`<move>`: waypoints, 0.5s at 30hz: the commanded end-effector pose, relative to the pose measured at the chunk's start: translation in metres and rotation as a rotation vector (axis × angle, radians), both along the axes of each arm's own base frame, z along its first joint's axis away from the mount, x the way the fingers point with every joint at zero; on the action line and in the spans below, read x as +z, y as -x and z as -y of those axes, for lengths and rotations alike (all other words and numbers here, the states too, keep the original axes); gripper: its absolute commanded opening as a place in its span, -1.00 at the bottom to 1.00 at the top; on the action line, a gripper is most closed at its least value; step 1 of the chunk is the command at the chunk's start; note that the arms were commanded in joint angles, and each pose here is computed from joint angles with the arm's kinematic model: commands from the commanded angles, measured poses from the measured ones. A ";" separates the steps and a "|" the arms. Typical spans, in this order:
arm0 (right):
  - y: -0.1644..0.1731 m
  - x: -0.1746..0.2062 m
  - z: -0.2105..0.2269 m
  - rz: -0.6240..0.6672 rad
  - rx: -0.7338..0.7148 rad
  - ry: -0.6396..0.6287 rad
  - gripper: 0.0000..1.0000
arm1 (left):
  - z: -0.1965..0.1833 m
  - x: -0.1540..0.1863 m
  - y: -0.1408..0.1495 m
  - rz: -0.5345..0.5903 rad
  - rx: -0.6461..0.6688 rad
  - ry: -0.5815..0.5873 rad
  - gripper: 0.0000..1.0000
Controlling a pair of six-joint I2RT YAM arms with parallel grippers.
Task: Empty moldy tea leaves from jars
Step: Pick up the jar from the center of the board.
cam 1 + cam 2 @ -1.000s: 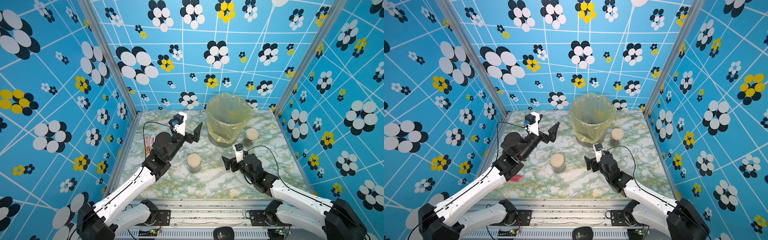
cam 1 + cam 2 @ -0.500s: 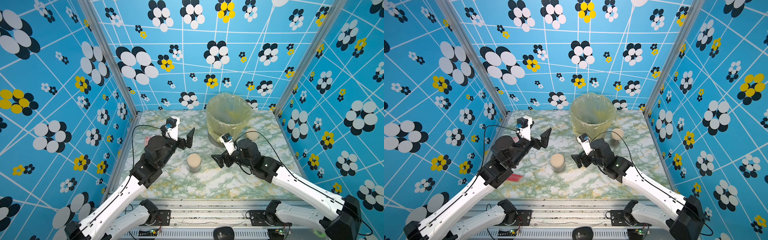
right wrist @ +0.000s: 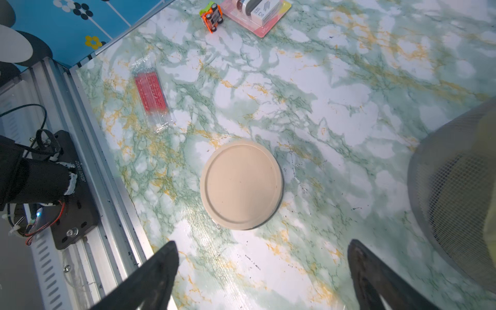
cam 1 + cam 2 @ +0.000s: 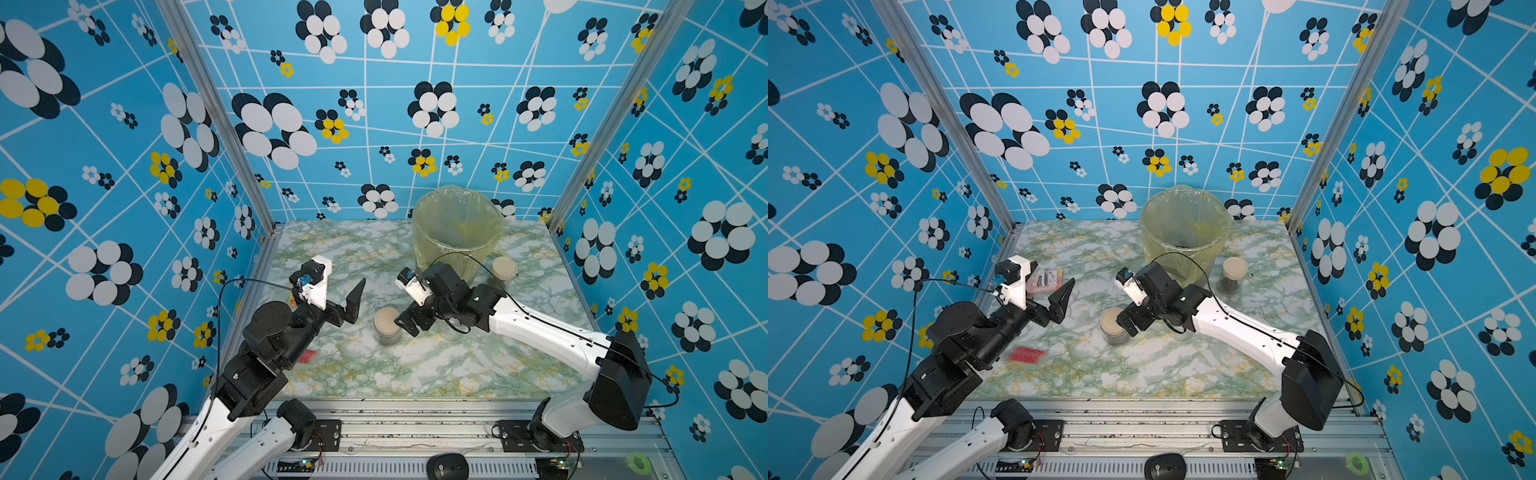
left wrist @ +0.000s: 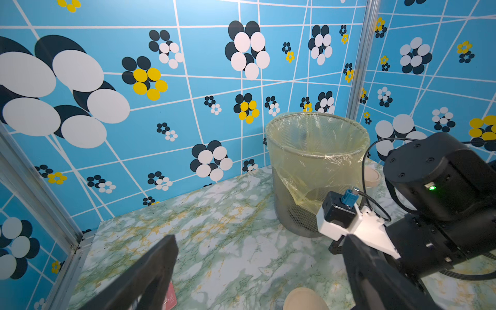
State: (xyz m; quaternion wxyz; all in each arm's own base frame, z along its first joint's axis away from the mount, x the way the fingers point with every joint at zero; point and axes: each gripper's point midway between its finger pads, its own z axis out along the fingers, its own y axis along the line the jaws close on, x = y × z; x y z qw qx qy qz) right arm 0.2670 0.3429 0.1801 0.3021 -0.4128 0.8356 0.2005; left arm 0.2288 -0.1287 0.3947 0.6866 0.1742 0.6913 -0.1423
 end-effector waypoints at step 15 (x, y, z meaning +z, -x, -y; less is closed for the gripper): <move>0.004 -0.045 -0.040 -0.083 0.118 0.178 0.98 | -0.001 -0.036 0.005 -0.037 -0.019 -0.107 0.98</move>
